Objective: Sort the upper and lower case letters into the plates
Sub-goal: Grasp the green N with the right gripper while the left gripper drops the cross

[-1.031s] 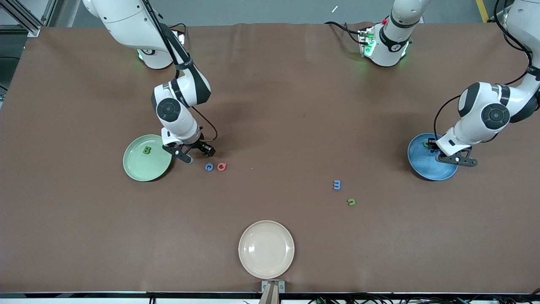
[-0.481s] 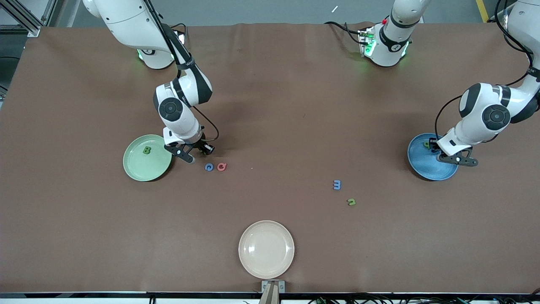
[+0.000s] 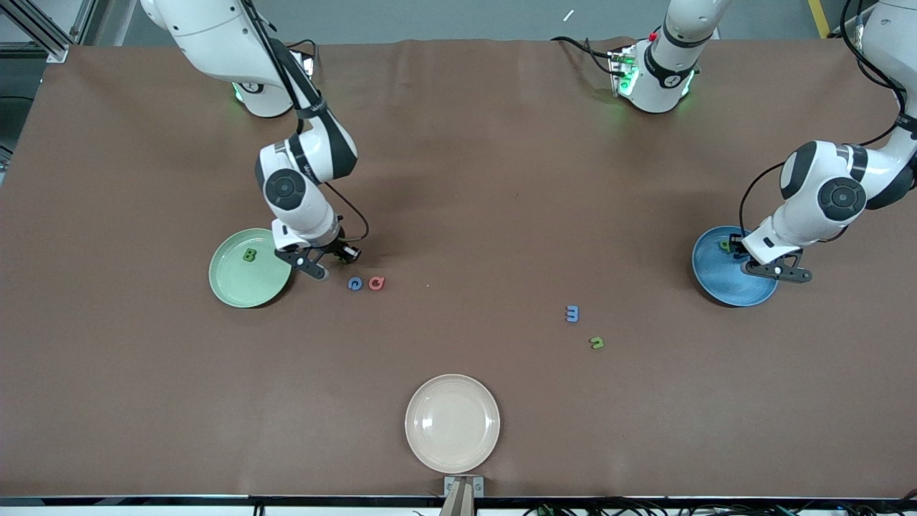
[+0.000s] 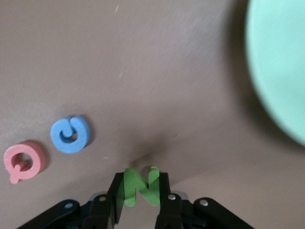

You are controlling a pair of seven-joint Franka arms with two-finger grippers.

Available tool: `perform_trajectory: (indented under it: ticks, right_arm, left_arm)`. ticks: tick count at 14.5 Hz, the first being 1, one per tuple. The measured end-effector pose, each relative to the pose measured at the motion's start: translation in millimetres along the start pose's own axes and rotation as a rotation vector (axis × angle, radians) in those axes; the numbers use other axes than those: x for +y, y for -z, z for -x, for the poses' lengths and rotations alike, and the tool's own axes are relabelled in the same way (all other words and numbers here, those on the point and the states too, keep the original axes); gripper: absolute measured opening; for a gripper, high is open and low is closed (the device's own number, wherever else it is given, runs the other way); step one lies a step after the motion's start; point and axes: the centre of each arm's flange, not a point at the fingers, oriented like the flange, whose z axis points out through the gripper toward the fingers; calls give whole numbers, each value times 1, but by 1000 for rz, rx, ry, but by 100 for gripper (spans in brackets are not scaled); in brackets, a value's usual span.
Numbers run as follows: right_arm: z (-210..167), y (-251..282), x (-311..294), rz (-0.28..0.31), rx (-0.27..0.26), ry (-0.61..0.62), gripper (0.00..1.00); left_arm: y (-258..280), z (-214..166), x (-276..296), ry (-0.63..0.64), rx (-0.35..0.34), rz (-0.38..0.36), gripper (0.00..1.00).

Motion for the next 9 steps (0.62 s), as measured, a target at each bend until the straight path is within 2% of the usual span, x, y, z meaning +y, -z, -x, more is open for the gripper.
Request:
perform_trajectory:
  ticks: [3, 6, 7, 9]
  right_arm:
    - [-43, 32, 42, 0, -27, 57, 33]
    - [-69, 40, 75, -1, -42, 107, 33]
    - [-73, 38, 83, 1, -47, 122, 33]
    - [-78, 32, 99, 7, -62, 147, 33]
  left_arm:
    - [-3, 1, 0, -5, -1, 0, 33]
    - [-3, 0, -2, -5, 1, -1, 33]
    - [-2, -1, -3, -5, 3, -2, 39]
    - [2, -4, -6, -3, 11, -10, 58]
